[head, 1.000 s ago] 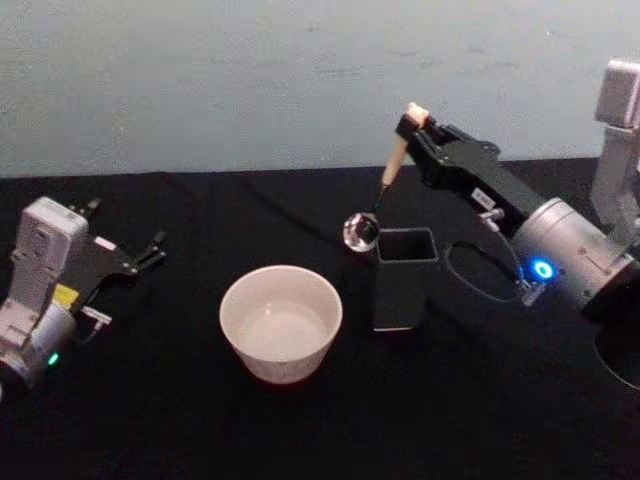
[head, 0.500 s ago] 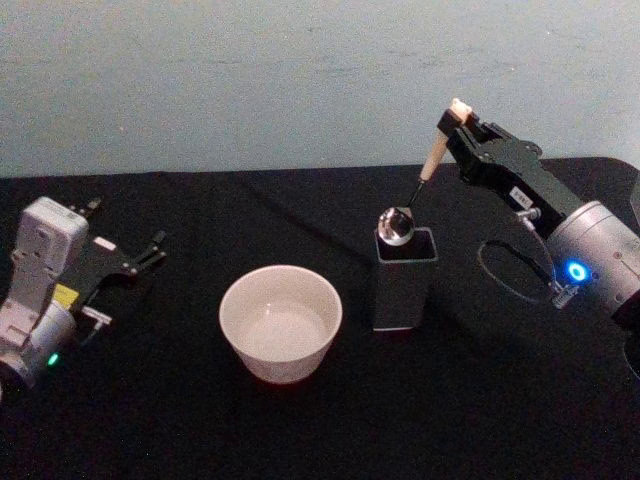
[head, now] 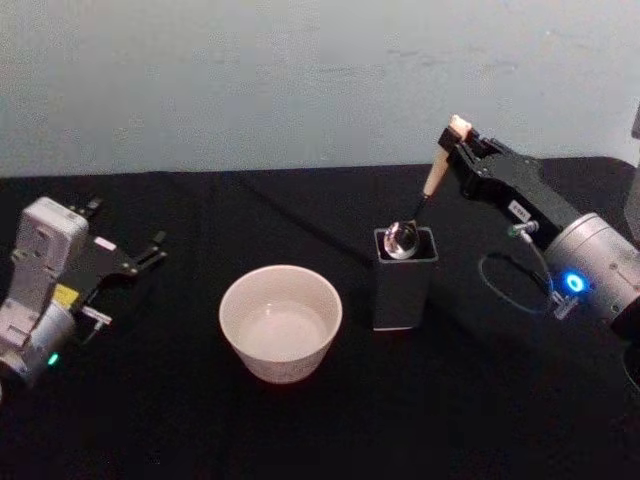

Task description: Pick up the stirring spoon with one hand, stir inside the cup, then place it back in its original position.

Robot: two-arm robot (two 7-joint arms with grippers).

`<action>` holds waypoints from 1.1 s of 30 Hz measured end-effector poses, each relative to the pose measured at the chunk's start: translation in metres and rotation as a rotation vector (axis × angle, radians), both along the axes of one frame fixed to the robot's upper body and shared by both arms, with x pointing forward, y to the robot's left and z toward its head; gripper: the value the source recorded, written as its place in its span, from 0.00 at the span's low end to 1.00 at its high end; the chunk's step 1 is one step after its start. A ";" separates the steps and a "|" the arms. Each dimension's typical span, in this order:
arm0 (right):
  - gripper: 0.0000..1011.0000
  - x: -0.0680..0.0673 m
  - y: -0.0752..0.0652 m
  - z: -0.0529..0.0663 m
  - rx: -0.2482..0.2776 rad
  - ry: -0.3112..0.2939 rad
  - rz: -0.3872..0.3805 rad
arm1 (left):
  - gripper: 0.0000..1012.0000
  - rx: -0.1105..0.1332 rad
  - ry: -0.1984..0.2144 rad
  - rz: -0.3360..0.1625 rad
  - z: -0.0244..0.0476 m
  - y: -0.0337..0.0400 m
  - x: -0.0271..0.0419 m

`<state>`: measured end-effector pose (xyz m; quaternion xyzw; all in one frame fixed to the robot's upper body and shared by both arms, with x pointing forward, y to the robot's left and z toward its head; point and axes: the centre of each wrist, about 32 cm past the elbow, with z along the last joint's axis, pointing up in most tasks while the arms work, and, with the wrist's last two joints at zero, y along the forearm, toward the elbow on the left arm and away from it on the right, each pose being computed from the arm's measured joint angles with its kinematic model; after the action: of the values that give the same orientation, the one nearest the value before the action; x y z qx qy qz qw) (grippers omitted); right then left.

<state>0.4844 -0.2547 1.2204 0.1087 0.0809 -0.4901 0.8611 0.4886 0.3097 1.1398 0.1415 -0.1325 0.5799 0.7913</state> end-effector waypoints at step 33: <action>0.21 0.005 0.007 -0.039 -0.077 0.146 -0.002 | 0.99 0.000 0.000 0.000 0.0000 0.0000 0.0000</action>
<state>0.4899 -0.2481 1.1818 0.0397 0.1244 -0.5002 0.8560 0.4886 0.3097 1.1398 0.1415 -0.1324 0.5799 0.7913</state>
